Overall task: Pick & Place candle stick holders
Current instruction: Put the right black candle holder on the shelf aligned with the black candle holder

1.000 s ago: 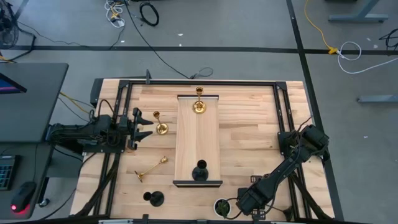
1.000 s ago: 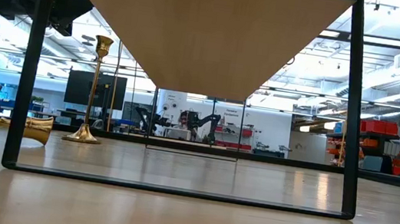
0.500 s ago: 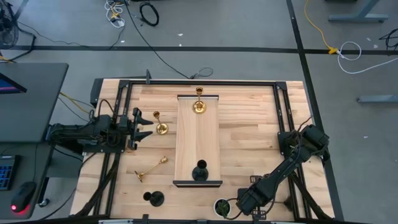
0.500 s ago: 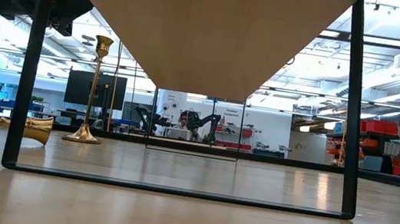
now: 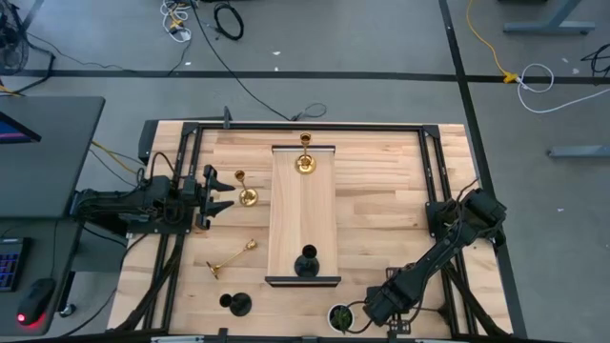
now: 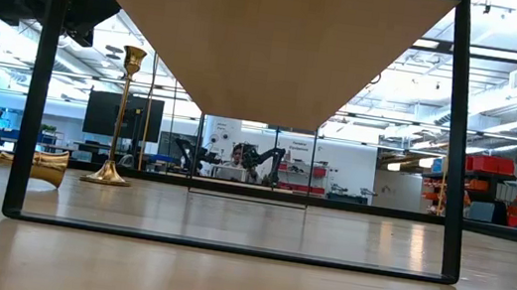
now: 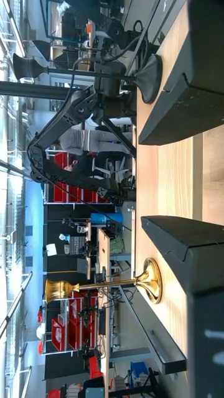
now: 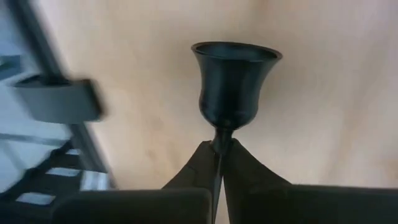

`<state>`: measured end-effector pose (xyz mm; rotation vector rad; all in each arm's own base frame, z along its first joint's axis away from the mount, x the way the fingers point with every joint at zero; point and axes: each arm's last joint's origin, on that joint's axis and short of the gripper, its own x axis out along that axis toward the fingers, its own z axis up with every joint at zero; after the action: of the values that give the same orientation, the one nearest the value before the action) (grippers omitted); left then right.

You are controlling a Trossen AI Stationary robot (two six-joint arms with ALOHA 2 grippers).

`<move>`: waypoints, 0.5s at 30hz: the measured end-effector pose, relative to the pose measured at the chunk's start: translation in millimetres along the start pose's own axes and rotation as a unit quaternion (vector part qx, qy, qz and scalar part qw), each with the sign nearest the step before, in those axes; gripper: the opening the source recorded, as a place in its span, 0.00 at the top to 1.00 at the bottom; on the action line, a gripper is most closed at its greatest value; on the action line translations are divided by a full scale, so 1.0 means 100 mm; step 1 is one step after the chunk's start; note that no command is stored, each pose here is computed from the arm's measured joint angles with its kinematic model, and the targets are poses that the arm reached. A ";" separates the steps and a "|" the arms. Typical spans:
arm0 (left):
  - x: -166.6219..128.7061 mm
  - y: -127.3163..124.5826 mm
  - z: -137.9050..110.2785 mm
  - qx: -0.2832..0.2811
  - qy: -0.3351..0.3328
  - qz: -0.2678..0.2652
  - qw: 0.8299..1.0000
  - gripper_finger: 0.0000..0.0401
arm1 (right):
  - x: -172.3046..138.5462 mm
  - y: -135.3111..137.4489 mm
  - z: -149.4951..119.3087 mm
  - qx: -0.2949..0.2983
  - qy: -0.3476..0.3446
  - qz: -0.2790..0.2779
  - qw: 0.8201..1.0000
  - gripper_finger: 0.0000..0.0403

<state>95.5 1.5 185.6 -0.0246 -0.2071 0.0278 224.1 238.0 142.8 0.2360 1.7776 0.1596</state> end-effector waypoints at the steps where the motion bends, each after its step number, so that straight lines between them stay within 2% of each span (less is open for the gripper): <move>1: 0.00 0.00 0.00 0.000 0.000 0.000 1.000 0.51 | -0.03 -0.02 -0.02 0.003 0.001 -0.006 1.000 0.99; 6: 0.00 0.00 0.00 0.000 0.000 0.000 1.000 0.51 | -0.22 -0.07 -0.09 0.009 -0.010 -0.016 1.000 0.99; 10: 0.00 0.00 0.00 0.000 0.000 0.000 1.000 0.51 | -0.42 -0.09 -0.12 0.004 -0.036 0.006 0.999 0.99; 15: 0.00 0.00 0.00 0.000 0.000 0.000 1.000 0.51 | -0.74 -0.16 -0.19 -0.007 -0.103 0.018 0.995 0.99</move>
<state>95.5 1.5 185.6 -0.0248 -0.2073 0.0279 219.7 205.2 213.2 0.2648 1.5684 0.1684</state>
